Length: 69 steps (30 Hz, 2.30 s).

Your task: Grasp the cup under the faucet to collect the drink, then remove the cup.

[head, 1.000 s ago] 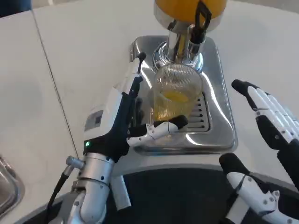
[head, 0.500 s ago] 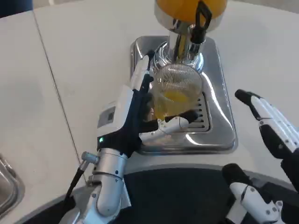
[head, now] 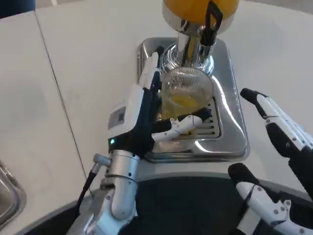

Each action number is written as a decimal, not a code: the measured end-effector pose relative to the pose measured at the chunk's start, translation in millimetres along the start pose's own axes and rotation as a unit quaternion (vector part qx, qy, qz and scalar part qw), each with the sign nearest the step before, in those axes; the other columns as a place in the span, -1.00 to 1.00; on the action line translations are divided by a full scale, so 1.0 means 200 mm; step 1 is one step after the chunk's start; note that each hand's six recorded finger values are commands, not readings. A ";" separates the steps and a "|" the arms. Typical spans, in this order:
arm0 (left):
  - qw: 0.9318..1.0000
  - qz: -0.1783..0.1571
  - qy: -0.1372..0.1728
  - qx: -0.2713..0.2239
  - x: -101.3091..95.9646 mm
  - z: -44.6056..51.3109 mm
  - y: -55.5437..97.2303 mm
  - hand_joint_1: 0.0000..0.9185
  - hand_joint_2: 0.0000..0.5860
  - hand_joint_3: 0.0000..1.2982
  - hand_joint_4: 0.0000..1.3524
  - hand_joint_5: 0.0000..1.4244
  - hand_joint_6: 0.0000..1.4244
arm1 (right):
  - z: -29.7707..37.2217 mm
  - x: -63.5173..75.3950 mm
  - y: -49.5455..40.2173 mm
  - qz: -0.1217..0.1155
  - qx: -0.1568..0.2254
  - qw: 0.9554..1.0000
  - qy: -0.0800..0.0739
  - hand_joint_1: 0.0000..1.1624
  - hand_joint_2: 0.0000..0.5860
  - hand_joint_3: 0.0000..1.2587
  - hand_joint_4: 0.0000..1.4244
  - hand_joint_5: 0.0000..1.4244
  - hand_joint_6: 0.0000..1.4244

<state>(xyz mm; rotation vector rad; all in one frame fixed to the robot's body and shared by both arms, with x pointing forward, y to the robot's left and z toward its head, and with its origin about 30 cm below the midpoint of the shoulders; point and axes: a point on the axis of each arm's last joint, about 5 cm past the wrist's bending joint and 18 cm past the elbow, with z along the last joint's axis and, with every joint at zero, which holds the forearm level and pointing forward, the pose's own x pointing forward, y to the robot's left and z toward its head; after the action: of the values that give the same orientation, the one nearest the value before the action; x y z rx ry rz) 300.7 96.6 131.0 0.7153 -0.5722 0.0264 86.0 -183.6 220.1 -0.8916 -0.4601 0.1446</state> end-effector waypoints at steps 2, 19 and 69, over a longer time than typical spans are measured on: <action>1.000 0.001 -0.002 0.000 0.01 0.006 -0.01 0.08 -0.81 -0.67 -0.56 0.05 0.40 | -0.002 0.00 0.000 0.001 0.001 1.000 0.004 -0.48 0.55 -0.94 -1.00 -0.94 -0.89; 0.999 0.046 -0.004 -0.005 -0.03 0.099 -0.11 0.40 -1.00 0.76 0.73 1.00 1.00 | -0.014 -0.02 -0.010 0.001 0.006 1.000 0.029 -0.48 0.55 -0.94 -1.00 -0.92 -0.87; 0.994 0.085 0.023 0.059 -0.39 -0.088 0.61 0.57 -1.00 0.78 0.65 0.94 1.00 | -0.033 0.04 -0.009 0.032 -0.044 0.999 -0.004 -0.67 0.83 -0.94 -1.00 -1.00 -0.95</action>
<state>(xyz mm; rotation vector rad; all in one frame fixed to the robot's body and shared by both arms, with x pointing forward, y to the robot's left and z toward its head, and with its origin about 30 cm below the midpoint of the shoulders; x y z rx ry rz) 216.3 214.3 155.8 0.7768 -0.5888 0.2363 96.8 -186.7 220.8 -0.9920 -0.4488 0.1872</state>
